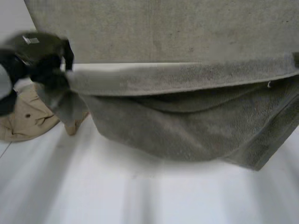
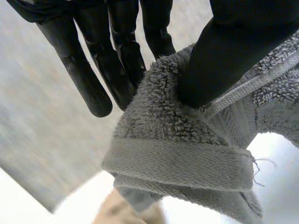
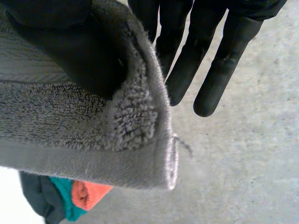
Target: Fold the laundry.
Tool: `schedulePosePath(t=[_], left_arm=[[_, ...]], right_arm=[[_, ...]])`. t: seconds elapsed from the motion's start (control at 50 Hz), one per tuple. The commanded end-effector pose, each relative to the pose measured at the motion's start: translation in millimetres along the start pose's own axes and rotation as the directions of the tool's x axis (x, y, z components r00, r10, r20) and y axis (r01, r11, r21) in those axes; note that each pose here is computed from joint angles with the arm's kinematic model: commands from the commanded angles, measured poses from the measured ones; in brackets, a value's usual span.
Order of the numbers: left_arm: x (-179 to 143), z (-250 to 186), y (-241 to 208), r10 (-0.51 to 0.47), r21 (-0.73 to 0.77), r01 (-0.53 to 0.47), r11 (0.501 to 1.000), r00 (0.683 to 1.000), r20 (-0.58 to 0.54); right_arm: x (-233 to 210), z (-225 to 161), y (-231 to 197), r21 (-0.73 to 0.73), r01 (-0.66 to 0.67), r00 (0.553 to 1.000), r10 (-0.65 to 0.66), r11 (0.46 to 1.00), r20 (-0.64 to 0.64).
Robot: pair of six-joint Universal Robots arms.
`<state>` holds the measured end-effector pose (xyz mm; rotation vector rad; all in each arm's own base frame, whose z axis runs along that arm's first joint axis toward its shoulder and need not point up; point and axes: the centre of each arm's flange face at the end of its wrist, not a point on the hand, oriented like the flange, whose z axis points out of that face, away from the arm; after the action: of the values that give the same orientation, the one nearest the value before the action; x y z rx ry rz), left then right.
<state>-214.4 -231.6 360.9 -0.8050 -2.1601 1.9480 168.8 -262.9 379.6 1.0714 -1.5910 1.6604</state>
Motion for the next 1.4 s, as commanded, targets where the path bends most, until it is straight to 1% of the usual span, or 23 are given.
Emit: schedulePosePath(t=[0.02, 0.08, 0.16, 0.2, 0.24, 0.26, 0.28, 0.3, 0.32, 0.34, 0.4, 0.42, 0.44, 0.46, 0.52, 0.54, 0.62, 0.68, 0.74, 0.86, 1.0, 1.16, 1.4], left_arm=[[9, 59, 74, -0.093, -0.260, 0.065, 0.964, 0.991, -0.099], [8, 83, 88, -0.096, -0.272, 0.069, 0.960, 0.991, -0.089], [6, 124, 90, -0.065, -0.194, 0.049, 0.980, 0.995, -0.074], [6, 147, 70, -0.022, -0.064, 0.019, 0.998, 0.998, -0.051], [3, 159, 51, 0.003, 0.050, -0.002, 0.999, 1.000, -0.013], [-1, 167, 26, 0.021, 0.180, -0.028, 0.983, 0.999, 0.040], [-3, 168, 14, 0.027, 0.236, -0.041, 0.971, 0.998, 0.061], [-5, 170, 2, 0.029, 0.294, -0.053, 0.954, 0.996, 0.085], [-8, 171, -10, 0.027, 0.352, -0.066, 0.934, 0.993, 0.113], [-13, 173, -27, 0.017, 0.449, -0.089, 0.889, 0.987, 0.162], [-12, 172, -46, -0.008, 0.567, -0.114, 0.816, 0.978, 0.208], [-9, 169, -54, -0.027, 0.621, -0.124, 0.774, 0.973, 0.227], [-7, 167, -57, -0.032, 0.642, -0.127, 0.756, 0.973, 0.230], [-7, 165, -59, -0.036, 0.656, -0.131, 0.744, 0.971, 0.234], [-2, 165, -38, -0.026, 0.632, -0.125, 0.765, 0.974, 0.224], [0, 165, -31, -0.022, 0.617, -0.121, 0.778, 0.976, 0.218], [12, 171, 15, -0.002, 0.517, -0.094, 0.851, 0.983, 0.183], [20, 174, 46, 0.008, 0.445, -0.082, 0.892, 0.986, 0.166], [31, 180, 92, 0.019, 0.333, -0.062, 0.941, 0.991, 0.131], [54, 173, 162, 0.024, 0.137, -0.033, 0.990, 0.998, 0.066], [68, 144, 207, 0.089, -0.059, -0.089, 0.994, 0.996, 0.004], [64, 129, 196, 0.125, -0.093, -0.125, 0.988, 0.992, -0.006], [66, 140, 198, 0.136, -0.073, -0.136, 0.988, 0.991, -0.007]], right_arm=[[-47, 37, 27, -0.086, 0.002, 0.989, 0.010, 0.996, 0.147], [-66, 63, 38, -0.108, -0.006, 0.984, 0.025, 0.994, 0.176], [-79, 101, 42, -0.076, -0.022, 0.992, 0.032, 0.997, 0.123], [-81, 117, 35, -0.030, -0.037, 0.997, 0.039, 0.999, 0.068], [-71, 139, 14, 0.070, -0.066, 0.995, 0.071, 0.995, -0.074], [-64, 145, 6, 0.107, -0.076, 0.987, 0.090, 0.991, -0.131], [-57, 149, -2, 0.144, -0.085, 0.976, 0.111, 0.986, -0.187], [-37, 156, -18, 0.224, -0.094, 0.939, 0.161, 0.970, -0.304], [-27, 157, -25, 0.265, -0.095, 0.914, 0.189, 0.960, -0.358], [-18, 158, -31, 0.306, -0.092, 0.888, 0.217, 0.948, -0.405], [8, 156, -47, 0.430, -0.062, 0.793, 0.306, 0.901, -0.527], [10, 155, -49, 0.444, -0.056, 0.781, 0.316, 0.894, -0.538], [10, 153, -50, 0.452, -0.052, 0.776, 0.321, 0.890, -0.542], [3, 151, -49, 0.447, -0.060, 0.791, 0.316, 0.892, -0.524], [-16, 148, -46, 0.430, -0.083, 0.827, 0.303, 0.899, -0.474], [-33, 146, -42, 0.412, -0.104, 0.855, 0.293, 0.905, -0.428], [-76, 141, -33, 0.374, -0.148, 0.917, 0.269, 0.916, -0.295], [-96, 140, -22, 0.339, -0.169, 0.940, 0.255, 0.926, -0.228], [-142, 144, 5, 0.243, -0.205, 0.966, 0.236, 0.948, -0.105], [-190, 136, 37, 0.098, -0.218, 0.976, 0.214, 0.971, 0.049], [-223, 110, 61, -0.016, -0.196, 0.962, 0.195, 0.980, 0.189], [-230, 96, 79, -0.064, -0.190, 0.949, 0.200, 0.980, 0.245], [-232, 85, 87, -0.091, -0.189, 0.941, 0.207, 0.978, 0.269]])
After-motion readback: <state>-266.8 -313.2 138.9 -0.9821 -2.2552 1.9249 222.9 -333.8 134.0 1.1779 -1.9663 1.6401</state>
